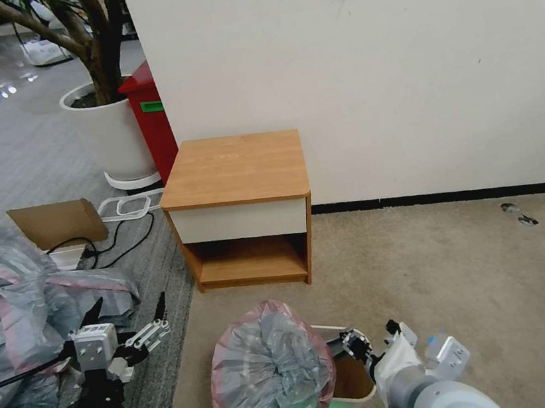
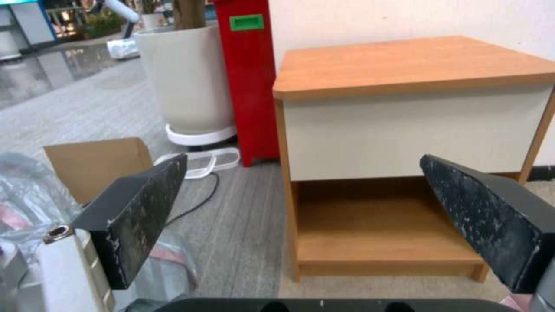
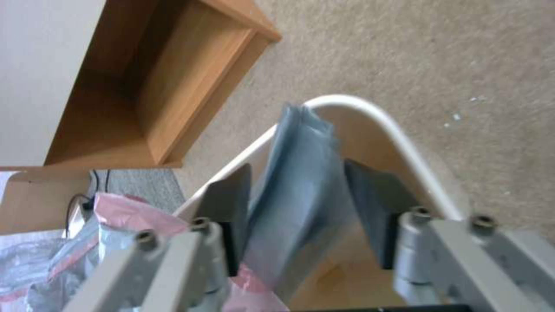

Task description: Pick up the garbage bag from the table and place it over the trash can.

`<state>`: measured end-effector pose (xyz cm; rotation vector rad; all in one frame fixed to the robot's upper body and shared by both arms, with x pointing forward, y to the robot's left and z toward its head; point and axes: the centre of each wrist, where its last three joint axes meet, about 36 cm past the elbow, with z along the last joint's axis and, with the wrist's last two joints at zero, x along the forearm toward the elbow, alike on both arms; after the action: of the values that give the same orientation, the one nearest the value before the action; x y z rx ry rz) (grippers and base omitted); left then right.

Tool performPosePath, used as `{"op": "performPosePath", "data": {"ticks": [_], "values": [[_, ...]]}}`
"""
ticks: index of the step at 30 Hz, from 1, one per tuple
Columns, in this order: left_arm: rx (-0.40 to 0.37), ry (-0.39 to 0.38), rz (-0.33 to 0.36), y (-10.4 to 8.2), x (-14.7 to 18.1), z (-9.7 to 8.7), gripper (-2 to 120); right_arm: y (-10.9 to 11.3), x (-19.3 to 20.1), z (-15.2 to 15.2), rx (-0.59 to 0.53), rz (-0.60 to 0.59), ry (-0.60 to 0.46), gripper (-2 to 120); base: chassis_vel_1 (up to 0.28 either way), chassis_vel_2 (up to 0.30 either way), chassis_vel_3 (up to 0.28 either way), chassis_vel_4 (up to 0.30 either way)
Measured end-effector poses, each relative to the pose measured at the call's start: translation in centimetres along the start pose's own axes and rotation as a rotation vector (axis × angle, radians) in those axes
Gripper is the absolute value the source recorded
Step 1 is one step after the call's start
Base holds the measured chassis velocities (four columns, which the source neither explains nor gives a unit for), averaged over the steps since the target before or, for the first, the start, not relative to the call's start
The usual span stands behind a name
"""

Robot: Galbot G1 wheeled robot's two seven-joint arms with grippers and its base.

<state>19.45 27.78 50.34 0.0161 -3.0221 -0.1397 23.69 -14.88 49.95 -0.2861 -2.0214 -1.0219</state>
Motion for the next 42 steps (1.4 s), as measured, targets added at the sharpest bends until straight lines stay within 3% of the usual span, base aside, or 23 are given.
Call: {"op": "performPosePath", "data": {"ticks": [4, 6, 9, 14, 20, 23, 26, 28, 32, 39, 42], "values": [[-0.002, -0.001, 0.009, 0.0, -0.1, 0.0, 100, -0.3, 1.2, -0.7, 0.004, 0.001, -0.02, 67, 0.0, 0.0, 0.0, 0.0], [-0.002, 0.002, 0.014, -0.1, -0.1, 0.0, 100, -0.4, 1.4, -0.9, 0.005, -0.012, -0.028, 70, 0.0, 0.0, 0.0, 0.0], [-0.004, 0.018, 0.05, -0.3, 0.0, 0.1, 100, -0.8, 1.3, -2.1, 0.031, -0.103, -0.069, 85, 0.0, 0.0, 0.0, 0.0], [-0.028, 0.024, 0.121, -0.4, -0.2, 0.0, 100, -2.5, -0.9, -3.8, 0.098, -0.214, -0.122, 99, 0.0, 0.0, 0.0, 0.0], [-0.03, 0.042, 0.191, -0.6, -0.5, 0.3, 100, -4.8, -3.5, -5.0, 0.19, -0.334, -0.165, 100, 0.0, 0.0, 0.0, 0.0], [-0.026, 0.117, 0.275, -1.3, -0.7, 1.3, 100, -8.0, -5.7, -6.0, 0.351, -0.439, -0.265, 100, 0.0, 0.0, 0.0, 0.0], [-0.019, 0.156, 0.301, -1.9, -0.6, 1.7, 100, -9.1, -6.4, -6.5, 0.418, -0.474, -0.307, 100, 0.0, 0.0, 0.0, 0.0], [0.001, 0.244, 0.323, -3.6, 0.0, 2.3, 100, -10.5, -7.4, -7.1, 0.539, -0.49, -0.391, 100, 0.0, 0.0, 0.0, 0.0], [0.007, 0.312, 0.334, -5.1, 0.5, 2.9, 100, -10.9, -7.8, -7.3, 0.587, -0.48, -0.434, 100, 0.0, 0.0, 0.0, 0.0], [-0.04, 0.383, 0.332, -6.4, -0.4, 3.7, 99, -10.7, -7.7, -6.6, 0.566, -0.469, -0.456, 100, 0.0, 0.0, 0.0, 0.0], [-0.066, 0.399, 0.345, -7.1, -1.6, 4.2, 87, -10.6, -7.7, -6.1, 0.552, -0.46, -0.463, 100, 0.0, 0.0, 0.0, 0.0]]}}
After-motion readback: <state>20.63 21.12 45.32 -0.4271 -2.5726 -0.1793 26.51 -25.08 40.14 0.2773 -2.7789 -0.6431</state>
